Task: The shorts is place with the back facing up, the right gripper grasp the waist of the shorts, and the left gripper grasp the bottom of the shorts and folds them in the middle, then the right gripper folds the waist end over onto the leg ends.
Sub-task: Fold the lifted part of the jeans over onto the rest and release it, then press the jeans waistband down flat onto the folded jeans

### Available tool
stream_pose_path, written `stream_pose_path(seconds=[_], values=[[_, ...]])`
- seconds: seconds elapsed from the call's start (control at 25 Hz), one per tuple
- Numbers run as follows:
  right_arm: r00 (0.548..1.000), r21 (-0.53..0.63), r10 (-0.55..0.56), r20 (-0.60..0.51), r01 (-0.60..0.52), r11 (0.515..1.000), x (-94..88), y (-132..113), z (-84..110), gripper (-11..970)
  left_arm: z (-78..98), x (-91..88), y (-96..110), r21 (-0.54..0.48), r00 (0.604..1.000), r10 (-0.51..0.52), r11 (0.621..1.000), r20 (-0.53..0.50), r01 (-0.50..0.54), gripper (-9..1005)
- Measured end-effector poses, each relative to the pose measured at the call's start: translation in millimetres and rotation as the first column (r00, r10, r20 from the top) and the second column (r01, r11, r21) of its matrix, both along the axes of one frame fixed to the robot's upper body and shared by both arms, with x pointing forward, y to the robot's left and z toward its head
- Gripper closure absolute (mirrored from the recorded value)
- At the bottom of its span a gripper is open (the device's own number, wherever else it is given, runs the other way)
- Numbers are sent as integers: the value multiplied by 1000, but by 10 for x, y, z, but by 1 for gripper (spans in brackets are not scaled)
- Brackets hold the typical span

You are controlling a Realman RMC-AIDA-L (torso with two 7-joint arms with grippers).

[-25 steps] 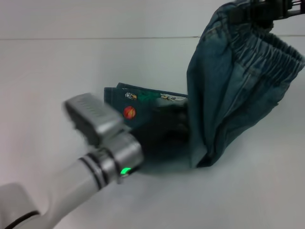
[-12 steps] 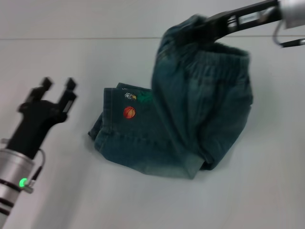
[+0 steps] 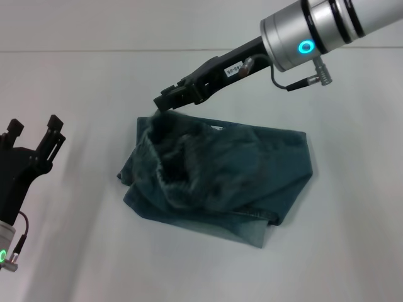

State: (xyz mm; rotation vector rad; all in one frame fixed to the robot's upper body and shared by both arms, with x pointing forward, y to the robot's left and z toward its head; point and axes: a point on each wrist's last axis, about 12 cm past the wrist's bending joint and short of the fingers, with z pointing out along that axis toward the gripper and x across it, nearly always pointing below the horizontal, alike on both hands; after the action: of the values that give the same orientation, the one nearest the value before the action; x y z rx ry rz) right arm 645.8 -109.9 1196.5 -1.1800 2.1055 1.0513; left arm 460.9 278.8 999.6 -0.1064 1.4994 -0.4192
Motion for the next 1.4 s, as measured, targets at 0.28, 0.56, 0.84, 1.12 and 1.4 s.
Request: stream_pose_path(seconds=[0.28, 0.56, 0.84, 1.12, 1.4], values=[[1000, 13, 3, 22, -3, 1000, 3, 52, 7, 548, -27, 11, -31, 4, 1000, -15, 1000, -25, 15, 135], [992, 195, -108, 67, 93, 976, -46, -435, 8, 264, 3, -21, 17, -8, 989, -144, 990, -32, 144, 136], [951, 396, -283, 127, 213, 893, -399, -1317, -316, 123, 200, 9, 151, -33, 928, -372, 928, -15, 371, 135], [886, 445, -452, 105, 365, 818, -781, -1841, -732, 23, 568, 222, 116, -66, 729, -681, 732, -66, 678, 135], [848, 464, -526, 58, 444, 767, -942, -2075, -896, 12, 803, 400, -237, -106, 370, -906, 396, -204, 912, 135]])
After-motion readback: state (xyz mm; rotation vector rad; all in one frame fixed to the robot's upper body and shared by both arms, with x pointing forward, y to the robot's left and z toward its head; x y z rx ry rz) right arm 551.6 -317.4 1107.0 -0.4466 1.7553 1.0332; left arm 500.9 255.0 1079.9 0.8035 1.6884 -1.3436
